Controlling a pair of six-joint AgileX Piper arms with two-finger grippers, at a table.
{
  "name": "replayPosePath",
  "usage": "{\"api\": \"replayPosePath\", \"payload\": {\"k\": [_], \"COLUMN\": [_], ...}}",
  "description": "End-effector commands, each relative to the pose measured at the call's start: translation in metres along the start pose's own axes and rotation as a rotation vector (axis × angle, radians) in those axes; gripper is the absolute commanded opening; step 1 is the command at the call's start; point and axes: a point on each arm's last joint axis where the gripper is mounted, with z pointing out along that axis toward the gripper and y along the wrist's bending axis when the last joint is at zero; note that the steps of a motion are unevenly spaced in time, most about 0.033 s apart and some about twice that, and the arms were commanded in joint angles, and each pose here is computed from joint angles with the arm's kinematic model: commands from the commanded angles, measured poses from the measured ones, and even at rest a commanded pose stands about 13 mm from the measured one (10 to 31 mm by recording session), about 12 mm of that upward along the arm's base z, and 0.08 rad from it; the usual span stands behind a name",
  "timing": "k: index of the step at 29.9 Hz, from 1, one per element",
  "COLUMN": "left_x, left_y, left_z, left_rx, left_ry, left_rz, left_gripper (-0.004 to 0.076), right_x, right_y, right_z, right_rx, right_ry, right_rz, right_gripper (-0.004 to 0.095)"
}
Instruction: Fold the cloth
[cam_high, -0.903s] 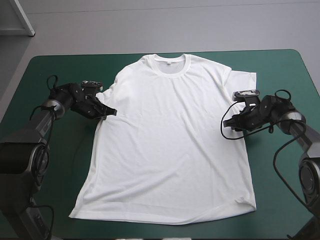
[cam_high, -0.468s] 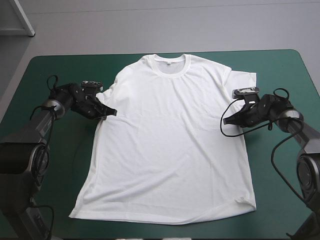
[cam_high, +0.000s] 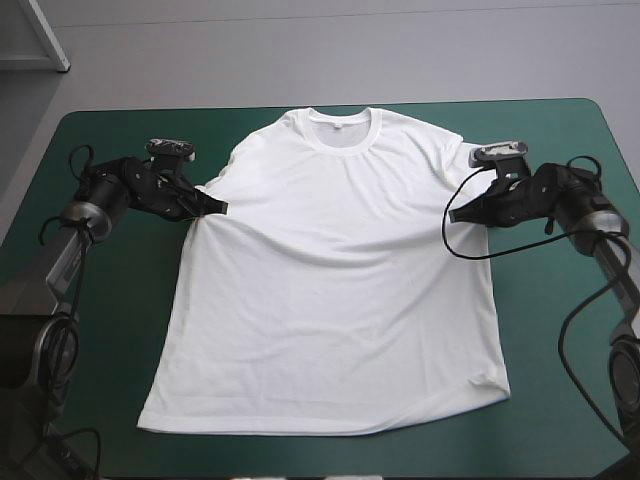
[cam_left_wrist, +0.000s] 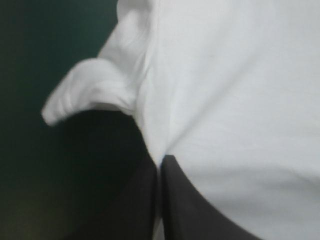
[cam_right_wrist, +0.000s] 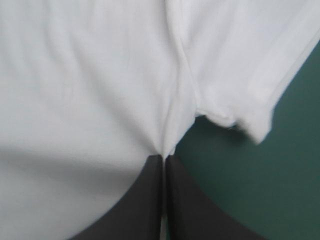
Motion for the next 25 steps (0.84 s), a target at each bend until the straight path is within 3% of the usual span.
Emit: {"api": "replayPosePath", "payload": {"k": [1,6,14,21,25], "left_x": [-0.020,-0.022,-0.021,-0.022,-0.023], "left_y": [-0.010,-0.014,0.001,-0.026,-0.038], "left_z": [-0.054,-0.100,-0.218,-0.329,-0.365], "left_rx": [-0.022,-0.045,-0.157,-0.230,-0.244], "left_ry": [-0.185,-0.298,-0.536,-0.804,-0.886], "left_rz": [0.023,0.028,-0.017,0.074,0.114], "left_gripper": [0.0019,0.0019,0.0019,0.0019,0.0019], "right_x": [-0.033,-0.046,-0.046,-0.031,-0.023], "right_y": [0.006,0.015,0.028,0.045,0.050], "right_z": [-0.069,-0.124,-0.213,-0.292,-0.316], "right_rx": [0.030,0.045,0.116,0.152,0.165], "right_ry": [-0.221,-0.353,-0.564,-0.767,-0.838], "right_rz": [-0.027,-0.062,-0.129,-0.166,-0.176], "right_gripper": [-0.0016,-0.0017,-0.0017,-0.0017,-0.0017]}}
